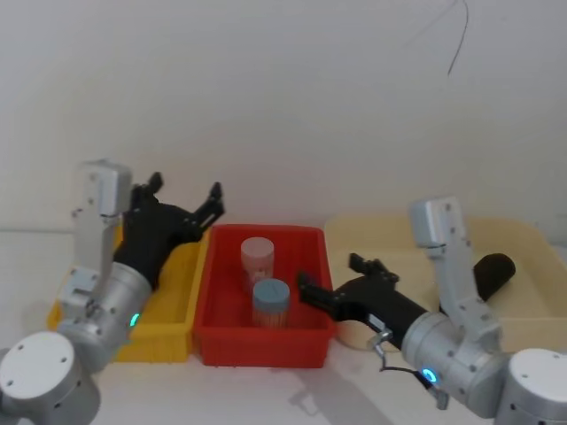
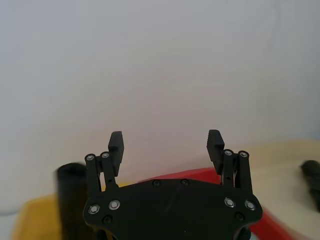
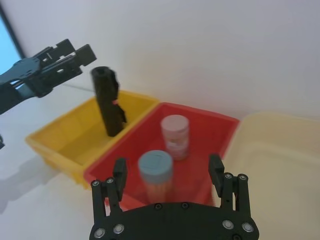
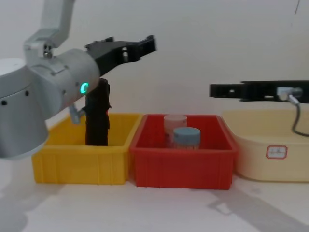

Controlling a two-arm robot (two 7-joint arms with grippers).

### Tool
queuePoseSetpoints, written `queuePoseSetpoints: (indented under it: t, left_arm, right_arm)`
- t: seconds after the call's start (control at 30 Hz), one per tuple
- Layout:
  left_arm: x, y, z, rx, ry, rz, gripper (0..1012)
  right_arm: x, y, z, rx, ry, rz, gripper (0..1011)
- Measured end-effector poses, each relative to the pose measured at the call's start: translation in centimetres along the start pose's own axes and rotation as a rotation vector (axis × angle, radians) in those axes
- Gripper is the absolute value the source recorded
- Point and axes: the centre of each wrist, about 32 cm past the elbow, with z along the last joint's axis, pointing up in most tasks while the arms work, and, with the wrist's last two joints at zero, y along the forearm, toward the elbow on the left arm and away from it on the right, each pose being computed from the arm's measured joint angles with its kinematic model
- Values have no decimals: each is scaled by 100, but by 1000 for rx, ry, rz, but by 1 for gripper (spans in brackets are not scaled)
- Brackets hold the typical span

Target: Pick up the garbage bag with the one hand and transfer it to the other hand.

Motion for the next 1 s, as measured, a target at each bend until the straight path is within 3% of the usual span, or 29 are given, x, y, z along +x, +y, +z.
queuePoseSetpoints:
  t: [0.23,0.4,0.63,1.0]
  left_arm:
    - [117,122,0,9,-18,100,1001]
    - [232,234,-1,20,-32,185,1001]
    - [314,315,3,26,-42,246,1002]
    - [376,380,3,33,-51,291,1001]
  right_arm:
    - [-74,130,-20,-9,-24,55,1000]
    - [-99,227,-50,-21,-43,85,1000]
    - [-82,327,-99,-36,-60,104,1000]
    - [82,481,-189,-73,-74,93,1000]
